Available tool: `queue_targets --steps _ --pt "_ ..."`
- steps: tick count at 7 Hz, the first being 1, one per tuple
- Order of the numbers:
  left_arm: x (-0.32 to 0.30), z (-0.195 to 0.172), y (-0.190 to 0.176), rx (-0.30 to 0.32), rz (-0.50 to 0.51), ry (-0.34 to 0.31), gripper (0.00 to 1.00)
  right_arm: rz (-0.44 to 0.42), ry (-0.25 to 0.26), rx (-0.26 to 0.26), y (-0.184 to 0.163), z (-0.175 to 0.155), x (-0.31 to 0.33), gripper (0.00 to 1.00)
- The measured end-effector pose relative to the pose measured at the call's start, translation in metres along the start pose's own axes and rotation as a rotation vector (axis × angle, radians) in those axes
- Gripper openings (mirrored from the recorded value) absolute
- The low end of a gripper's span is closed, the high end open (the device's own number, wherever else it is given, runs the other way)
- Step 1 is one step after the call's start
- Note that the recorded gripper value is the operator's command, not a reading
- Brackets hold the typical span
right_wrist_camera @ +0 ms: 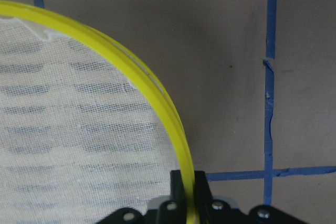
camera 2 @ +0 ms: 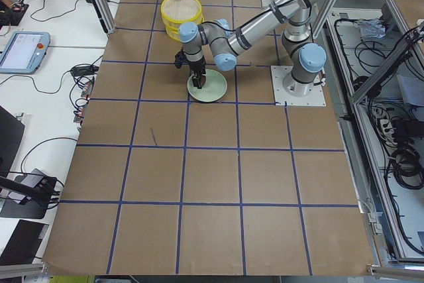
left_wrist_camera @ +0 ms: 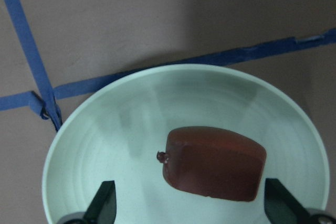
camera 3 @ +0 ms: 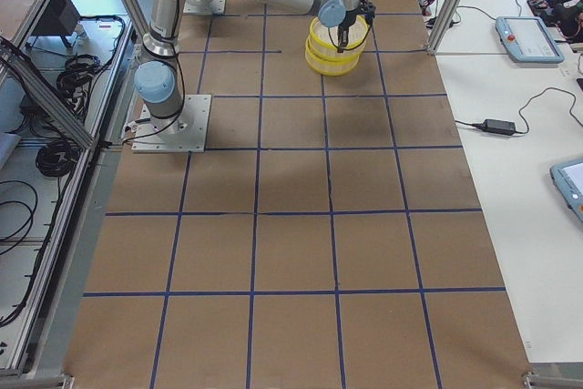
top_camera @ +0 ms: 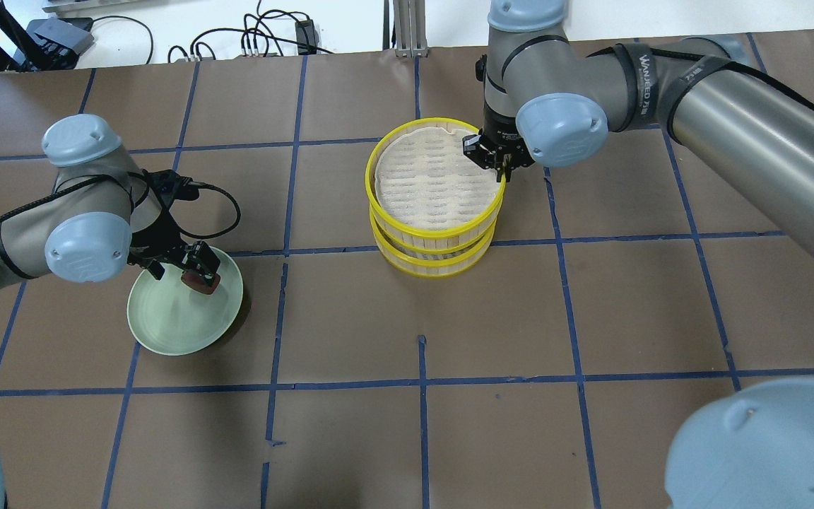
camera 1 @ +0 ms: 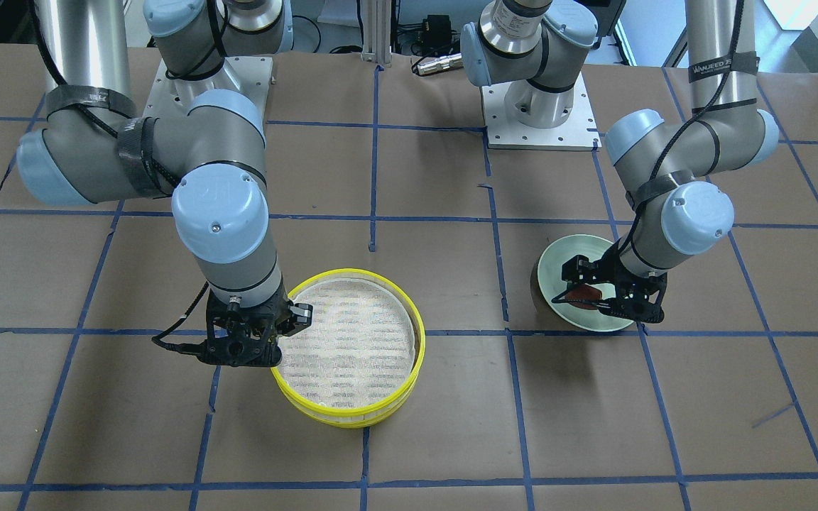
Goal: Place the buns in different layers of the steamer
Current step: 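Grasp brown bun on green plate with left gripper and lift it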
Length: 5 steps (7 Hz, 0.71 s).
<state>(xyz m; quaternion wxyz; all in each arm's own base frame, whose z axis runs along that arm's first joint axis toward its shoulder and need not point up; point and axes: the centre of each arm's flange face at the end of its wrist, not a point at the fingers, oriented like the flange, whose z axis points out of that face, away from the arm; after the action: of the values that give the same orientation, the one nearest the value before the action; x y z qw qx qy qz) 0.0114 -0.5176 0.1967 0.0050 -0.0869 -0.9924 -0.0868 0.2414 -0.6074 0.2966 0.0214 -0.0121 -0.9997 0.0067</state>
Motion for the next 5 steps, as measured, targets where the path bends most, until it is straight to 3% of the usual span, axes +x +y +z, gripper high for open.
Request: queue_targets --steps 1,2,5 --pt "0.001 0.005 -0.002 -0.004 -0.005 0.018 0.24 0.009 -0.001 -0.003 0.002 0.004 -0.001 0.06" --pt "0.002 0.008 -0.002 -0.008 -0.005 0.023 0.04 0.02 -0.002 0.0 0.003 0.007 -0.002 0.06" --pt "0.0 -0.008 -0.007 0.024 0.002 0.004 0.02 0.031 -0.004 0.002 0.006 0.01 -0.003 0.08"
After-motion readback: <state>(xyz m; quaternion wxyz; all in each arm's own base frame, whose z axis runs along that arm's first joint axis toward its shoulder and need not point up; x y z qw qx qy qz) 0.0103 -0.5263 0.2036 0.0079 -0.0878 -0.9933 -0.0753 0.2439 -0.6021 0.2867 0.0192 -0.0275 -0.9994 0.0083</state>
